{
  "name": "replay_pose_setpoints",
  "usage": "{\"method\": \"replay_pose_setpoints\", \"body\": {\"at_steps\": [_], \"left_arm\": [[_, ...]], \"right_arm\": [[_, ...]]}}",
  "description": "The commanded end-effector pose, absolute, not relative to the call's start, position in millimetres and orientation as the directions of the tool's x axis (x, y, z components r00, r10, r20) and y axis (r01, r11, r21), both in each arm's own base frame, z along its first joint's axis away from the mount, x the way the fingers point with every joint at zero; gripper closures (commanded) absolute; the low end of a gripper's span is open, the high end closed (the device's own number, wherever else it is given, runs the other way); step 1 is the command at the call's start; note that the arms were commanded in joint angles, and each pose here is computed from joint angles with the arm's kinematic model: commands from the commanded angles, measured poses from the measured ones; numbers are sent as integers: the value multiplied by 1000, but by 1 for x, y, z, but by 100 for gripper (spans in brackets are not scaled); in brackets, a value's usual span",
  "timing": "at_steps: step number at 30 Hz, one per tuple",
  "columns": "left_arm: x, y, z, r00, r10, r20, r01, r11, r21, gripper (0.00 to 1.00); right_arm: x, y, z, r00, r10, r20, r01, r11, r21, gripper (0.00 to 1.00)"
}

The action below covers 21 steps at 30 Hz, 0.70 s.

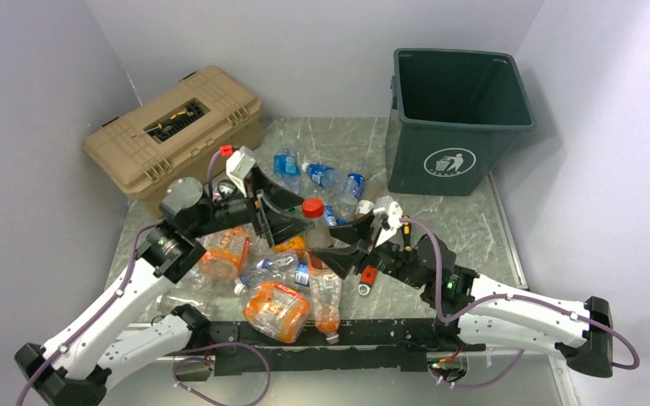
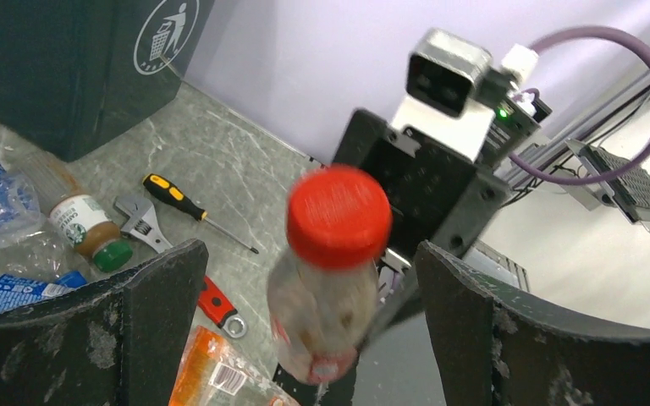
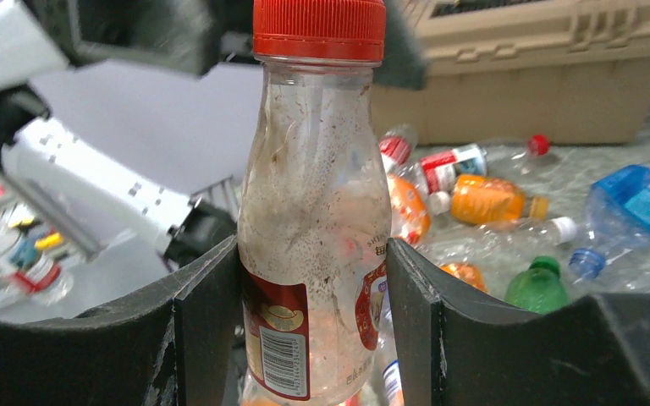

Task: Put the plastic bottles in the bin
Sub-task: Pick up the plastic bottle at the center of the board.

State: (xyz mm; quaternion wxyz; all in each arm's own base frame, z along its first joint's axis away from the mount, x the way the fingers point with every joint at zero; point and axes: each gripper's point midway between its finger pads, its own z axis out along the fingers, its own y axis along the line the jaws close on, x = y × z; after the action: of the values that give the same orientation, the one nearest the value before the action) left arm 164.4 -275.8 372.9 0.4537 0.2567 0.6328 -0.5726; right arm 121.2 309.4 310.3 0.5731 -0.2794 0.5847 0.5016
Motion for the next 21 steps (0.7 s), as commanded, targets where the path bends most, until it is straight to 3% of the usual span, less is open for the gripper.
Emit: {"method": "replay_pose_setpoints", "body": {"at_steps": [1,7,16,21], "left_arm": [[152,-268,373,-406,-219,-887,873,193,-448,1],[129,-270,352,-444,-152,-883,883,92,-460,0],[114,-268,334,-447,-73,-892,892,47,-450,0],[109,-270,351,-413,-129,-902,909,4,-417,1]], "right_arm": [[134,292,362,-124,482,-868,-873,362,326,100],[137,287,381,-136,579,-804,-863,330,383,100],[124,299,405,-222,603,-766,-881,213,423,100],[122,306,408,-255,615,-746,-881,171,442,100]]}}
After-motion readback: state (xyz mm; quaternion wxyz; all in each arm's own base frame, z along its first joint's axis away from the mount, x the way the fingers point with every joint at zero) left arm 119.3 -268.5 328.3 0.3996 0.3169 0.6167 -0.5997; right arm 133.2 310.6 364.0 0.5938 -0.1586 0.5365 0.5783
